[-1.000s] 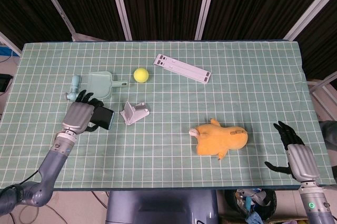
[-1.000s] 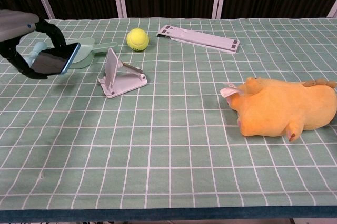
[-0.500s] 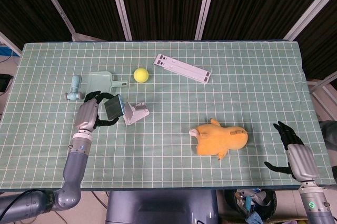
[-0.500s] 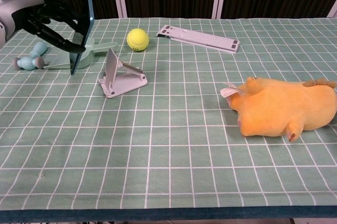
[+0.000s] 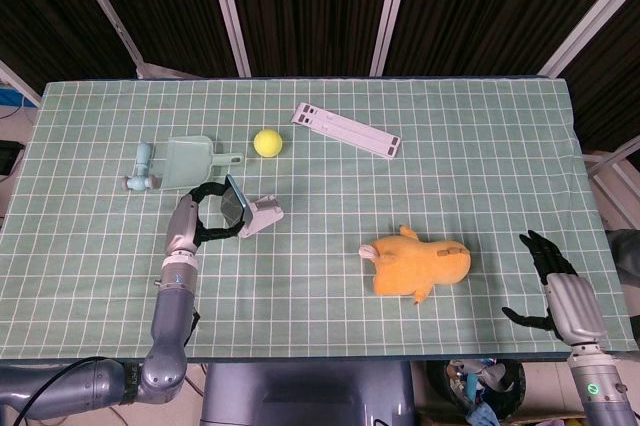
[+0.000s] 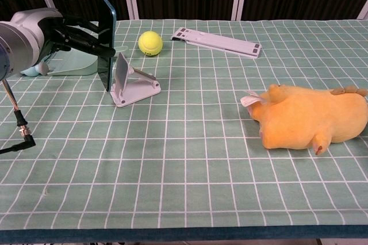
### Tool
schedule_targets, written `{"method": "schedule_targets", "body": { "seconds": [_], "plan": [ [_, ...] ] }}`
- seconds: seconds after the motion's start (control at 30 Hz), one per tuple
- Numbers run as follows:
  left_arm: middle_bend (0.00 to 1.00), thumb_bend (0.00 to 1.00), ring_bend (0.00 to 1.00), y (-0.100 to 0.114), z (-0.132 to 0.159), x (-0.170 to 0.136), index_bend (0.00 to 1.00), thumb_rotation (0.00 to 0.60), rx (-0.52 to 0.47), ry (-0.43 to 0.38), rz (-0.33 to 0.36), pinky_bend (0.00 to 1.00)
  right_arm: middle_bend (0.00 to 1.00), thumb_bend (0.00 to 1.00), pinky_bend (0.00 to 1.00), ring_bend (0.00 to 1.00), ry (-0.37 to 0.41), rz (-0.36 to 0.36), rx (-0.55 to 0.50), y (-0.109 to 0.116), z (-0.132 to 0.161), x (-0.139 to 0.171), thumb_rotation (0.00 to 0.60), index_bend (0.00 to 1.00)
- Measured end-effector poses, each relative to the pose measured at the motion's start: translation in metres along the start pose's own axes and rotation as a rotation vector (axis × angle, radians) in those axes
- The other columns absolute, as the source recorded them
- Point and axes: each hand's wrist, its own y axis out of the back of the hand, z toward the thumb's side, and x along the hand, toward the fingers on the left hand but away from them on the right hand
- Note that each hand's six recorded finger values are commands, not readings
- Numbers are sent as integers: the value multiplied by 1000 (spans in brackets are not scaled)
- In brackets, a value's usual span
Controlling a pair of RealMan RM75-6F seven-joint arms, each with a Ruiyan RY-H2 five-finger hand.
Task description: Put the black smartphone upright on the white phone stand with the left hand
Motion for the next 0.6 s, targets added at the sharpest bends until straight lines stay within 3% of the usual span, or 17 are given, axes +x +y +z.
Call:
{"method": "schedule_targets", "body": {
  "seconds": [0.3, 0.6],
  "plan": [
    [515, 333, 86, -1, -1, 9, 467, 600, -95, 55, 6, 0, 0, 163, 185, 0, -2, 1, -3, 0, 0, 0, 600, 0],
    [515, 333, 86, -6, 0, 20, 465, 600, -95, 73, 0, 0, 0, 163, 185, 0, -6, 1, -5, 0, -1, -1, 600, 0]
  ]
}}
